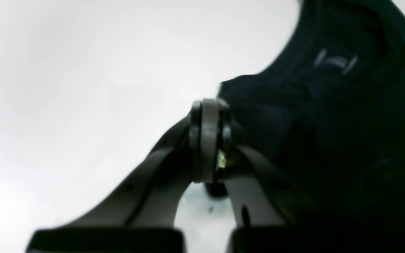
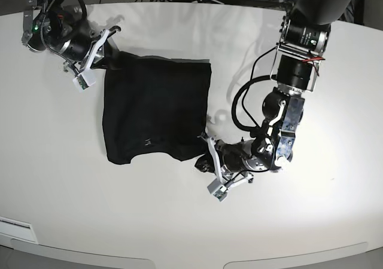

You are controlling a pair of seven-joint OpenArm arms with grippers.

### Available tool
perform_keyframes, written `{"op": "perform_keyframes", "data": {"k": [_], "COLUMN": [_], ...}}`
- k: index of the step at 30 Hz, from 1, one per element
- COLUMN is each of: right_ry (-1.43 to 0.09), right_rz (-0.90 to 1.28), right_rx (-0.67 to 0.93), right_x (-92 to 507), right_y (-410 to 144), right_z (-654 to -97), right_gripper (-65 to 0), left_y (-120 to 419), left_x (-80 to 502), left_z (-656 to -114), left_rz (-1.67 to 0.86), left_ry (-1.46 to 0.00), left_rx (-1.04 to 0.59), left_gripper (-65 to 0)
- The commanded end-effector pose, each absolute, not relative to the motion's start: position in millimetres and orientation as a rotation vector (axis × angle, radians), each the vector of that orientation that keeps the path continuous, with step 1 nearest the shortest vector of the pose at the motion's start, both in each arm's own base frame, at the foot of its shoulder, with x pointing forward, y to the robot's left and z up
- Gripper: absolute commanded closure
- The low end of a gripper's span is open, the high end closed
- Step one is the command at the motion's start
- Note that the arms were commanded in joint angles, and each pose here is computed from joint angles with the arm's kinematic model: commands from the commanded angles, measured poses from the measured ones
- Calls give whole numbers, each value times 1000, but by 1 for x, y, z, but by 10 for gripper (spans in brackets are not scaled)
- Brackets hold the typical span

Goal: Fold the T-shirt properly

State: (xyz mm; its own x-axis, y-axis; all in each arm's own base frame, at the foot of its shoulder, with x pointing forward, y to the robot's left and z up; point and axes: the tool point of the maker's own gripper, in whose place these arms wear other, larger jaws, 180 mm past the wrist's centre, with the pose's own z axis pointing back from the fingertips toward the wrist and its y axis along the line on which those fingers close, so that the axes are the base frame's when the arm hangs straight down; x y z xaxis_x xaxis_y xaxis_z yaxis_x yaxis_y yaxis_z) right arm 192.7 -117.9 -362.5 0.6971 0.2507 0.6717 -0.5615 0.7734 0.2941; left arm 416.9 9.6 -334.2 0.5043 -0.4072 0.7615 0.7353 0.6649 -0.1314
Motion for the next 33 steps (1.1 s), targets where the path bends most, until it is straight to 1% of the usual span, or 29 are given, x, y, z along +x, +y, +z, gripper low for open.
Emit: {"op": "perform_keyframes", "data": {"k": [1,4,6,7,9,11,15,18,20,26,30,33], "right_ry": [-744,-846,-958,-1014,-1103,-1150,-1142,-1040,-1006,-914,-764,-645], "right_rz": [507,544,512,498,469,426,377,354,334,335,282,235], "right_rx": [500,418,418,446,525,619,732,654,607,412,318,308], "right_x": [205,218,228,230,230,225,210,194,181,138,101,72], "right_y": [-117,-125,-130,-131,-131,-133,-139,-158,-168,-193,-217,-223], "right_z": [-339,-309,-280,-265,-236,-216,-201,-219,-224,-217,-230,-240], "right_gripper": [0,0,0,0,0,0,0,0,0,0,0,0], "left_y": [4,0,-4,-6,-2,6,28,36,40,49,56,60], "left_x": [424,416,407,400,381,357,327,291,259,161,95,50], "left_z": [-309,-283,-254,-236,-209,-191,-219,-238,-250,-268,-267,-263], "left_rz": [-749,-738,-719,-716,-676,-659,-628,-638,-654,-671,-640,-584], "left_ry": [-814,-817,-863,-896,-916,-919,-875,-835,-789,-660,-554,-451], "left_rx": [-516,-638,-792,-887,-1081,-1238,-1189,-1148,-1123,-1067,-1036,-1006], "left_gripper": [0,0,0,0,0,0,0,0,0,0,0,0]}}
